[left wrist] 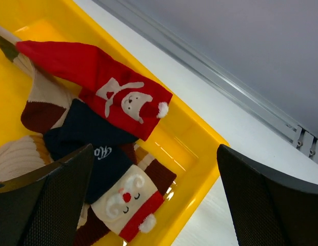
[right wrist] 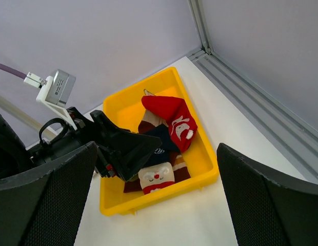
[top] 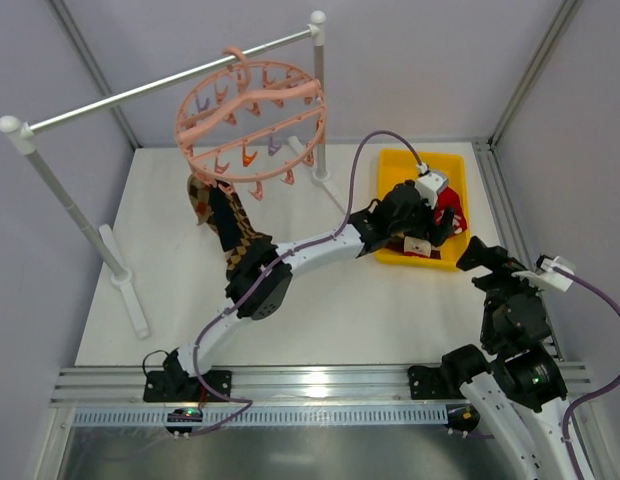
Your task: Remove the socks clipped to the hanger
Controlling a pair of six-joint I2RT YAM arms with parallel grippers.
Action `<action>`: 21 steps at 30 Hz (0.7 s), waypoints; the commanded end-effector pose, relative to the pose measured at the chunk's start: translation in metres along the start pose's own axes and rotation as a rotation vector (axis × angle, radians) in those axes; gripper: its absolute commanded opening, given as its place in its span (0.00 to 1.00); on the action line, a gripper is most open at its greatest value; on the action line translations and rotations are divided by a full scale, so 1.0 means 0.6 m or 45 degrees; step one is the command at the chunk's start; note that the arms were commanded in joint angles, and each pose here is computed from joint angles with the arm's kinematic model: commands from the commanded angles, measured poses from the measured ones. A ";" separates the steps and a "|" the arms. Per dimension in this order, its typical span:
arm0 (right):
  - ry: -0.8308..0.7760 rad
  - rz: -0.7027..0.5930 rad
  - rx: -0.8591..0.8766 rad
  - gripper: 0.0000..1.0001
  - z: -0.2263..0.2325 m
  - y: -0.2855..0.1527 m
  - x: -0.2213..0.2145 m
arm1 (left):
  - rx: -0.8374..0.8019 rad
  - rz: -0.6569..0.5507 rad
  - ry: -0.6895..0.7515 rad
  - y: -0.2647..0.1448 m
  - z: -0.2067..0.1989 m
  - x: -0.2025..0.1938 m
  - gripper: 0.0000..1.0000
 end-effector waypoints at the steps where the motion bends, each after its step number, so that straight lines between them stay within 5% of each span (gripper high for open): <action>1: 0.030 -0.019 0.016 0.98 0.003 -0.003 0.018 | -0.064 -0.040 0.006 -0.048 -0.056 0.084 0.99; 6: 0.021 -0.008 0.024 0.98 0.008 0.002 0.009 | -0.031 -0.130 0.005 -0.135 -0.055 0.094 1.00; 7: 0.014 -0.003 0.027 0.98 0.010 0.004 0.006 | 0.030 -0.062 0.003 -0.156 -0.021 0.036 1.00; 9: 0.003 0.007 0.039 0.98 0.016 0.009 0.000 | 0.077 -0.173 0.016 -0.216 -0.019 0.063 1.00; 10: -0.001 0.012 0.050 0.98 0.019 0.012 -0.002 | 0.149 -0.086 0.023 -0.238 0.013 0.005 0.99; 16: -0.003 0.054 0.154 0.98 0.060 0.037 -0.028 | 0.443 0.015 -0.007 -0.378 0.098 -0.103 1.00; 21: -0.005 0.100 0.210 0.98 0.086 0.055 -0.048 | 0.664 -0.110 -0.098 -0.473 0.150 -0.143 1.00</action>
Point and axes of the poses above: each gripper's point midway between its finger pads, its own y axis out along the fingers, its own z axis along the line the jaws close on, x = y × z, the point moved 5 cm from there along -y, back along the fingers, and after that the axes turned 13 degrees about -y, right-handed, at the moved point
